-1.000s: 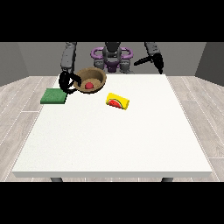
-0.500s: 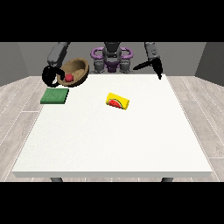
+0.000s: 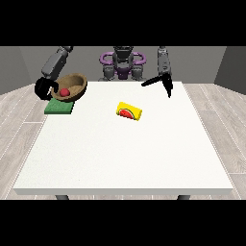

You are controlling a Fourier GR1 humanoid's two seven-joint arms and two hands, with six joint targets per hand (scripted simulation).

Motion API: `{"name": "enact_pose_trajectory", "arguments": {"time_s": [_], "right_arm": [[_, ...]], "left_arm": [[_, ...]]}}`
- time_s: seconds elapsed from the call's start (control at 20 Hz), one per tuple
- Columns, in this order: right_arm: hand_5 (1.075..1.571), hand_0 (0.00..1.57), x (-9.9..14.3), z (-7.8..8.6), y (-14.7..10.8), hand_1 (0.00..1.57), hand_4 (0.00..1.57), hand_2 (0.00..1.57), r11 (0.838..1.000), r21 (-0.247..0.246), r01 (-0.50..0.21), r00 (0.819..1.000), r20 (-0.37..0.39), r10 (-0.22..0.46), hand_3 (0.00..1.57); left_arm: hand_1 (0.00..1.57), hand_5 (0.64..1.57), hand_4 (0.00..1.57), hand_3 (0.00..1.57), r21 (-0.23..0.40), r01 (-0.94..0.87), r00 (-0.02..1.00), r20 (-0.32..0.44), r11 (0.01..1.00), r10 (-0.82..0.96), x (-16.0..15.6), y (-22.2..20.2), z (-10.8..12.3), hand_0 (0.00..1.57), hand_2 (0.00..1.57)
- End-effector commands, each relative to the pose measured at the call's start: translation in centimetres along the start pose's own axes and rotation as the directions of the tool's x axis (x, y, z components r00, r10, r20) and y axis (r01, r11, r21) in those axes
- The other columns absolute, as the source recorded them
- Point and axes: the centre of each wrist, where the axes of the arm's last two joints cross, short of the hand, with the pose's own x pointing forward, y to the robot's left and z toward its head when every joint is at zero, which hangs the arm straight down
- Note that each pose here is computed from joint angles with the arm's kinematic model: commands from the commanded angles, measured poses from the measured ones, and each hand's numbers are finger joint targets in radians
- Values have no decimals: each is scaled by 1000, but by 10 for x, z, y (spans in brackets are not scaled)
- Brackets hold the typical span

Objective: Pick the cup and pour the ball into the bowl, then pick the bowl and place it on the pad

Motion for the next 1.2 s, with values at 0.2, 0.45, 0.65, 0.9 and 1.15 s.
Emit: {"name": "enact_pose_trajectory", "arguments": {"time_s": [0.2, 0.45, 0.65, 0.9, 1.15], "right_arm": [[1568, 1571, 35, 23, -75, 1571, 1018, 1571, 995, -93, -19, 982, 183, 36, 778], [1569, 1571, 61, 23, -80, 1571, 1035, 1571, 995, -88, -52, 967, 243, 72, 0], [1571, 1571, 57, 28, -90, 1571, 1027, 1571, 994, -86, -61, 961, 265, 81, 343], [1568, 1571, 56, 25, -89, 1571, 910, 1571, 998, -58, 39, 974, 224, -25, 0], [1570, 1571, 66, 28, -96, 1571, 736, 1571, 996, -88, 10, 990, 139, 2, 263]], "left_arm": [[0, 1564, 0, 0, 15, -6, 978, 210, 1000, 3, 70, -12, -25, 0, 0], [0, 1563, 0, 0, 53, 15, 971, 236, 998, -28, 77, -6, -26, 0, 0], [0, 1564, 0, 0, 55, 8, 963, 269, 998, -23, 92, -14, -4, 0, 0], [0, 1564, 0, 0, 47, 3, 972, 236, 999, -15, 101, 6, -12, 0, 0], [0, 1566, 0, 0, 43, -20, 983, 181, 999, 12, 97, -1, -8, 0, 0]]}}
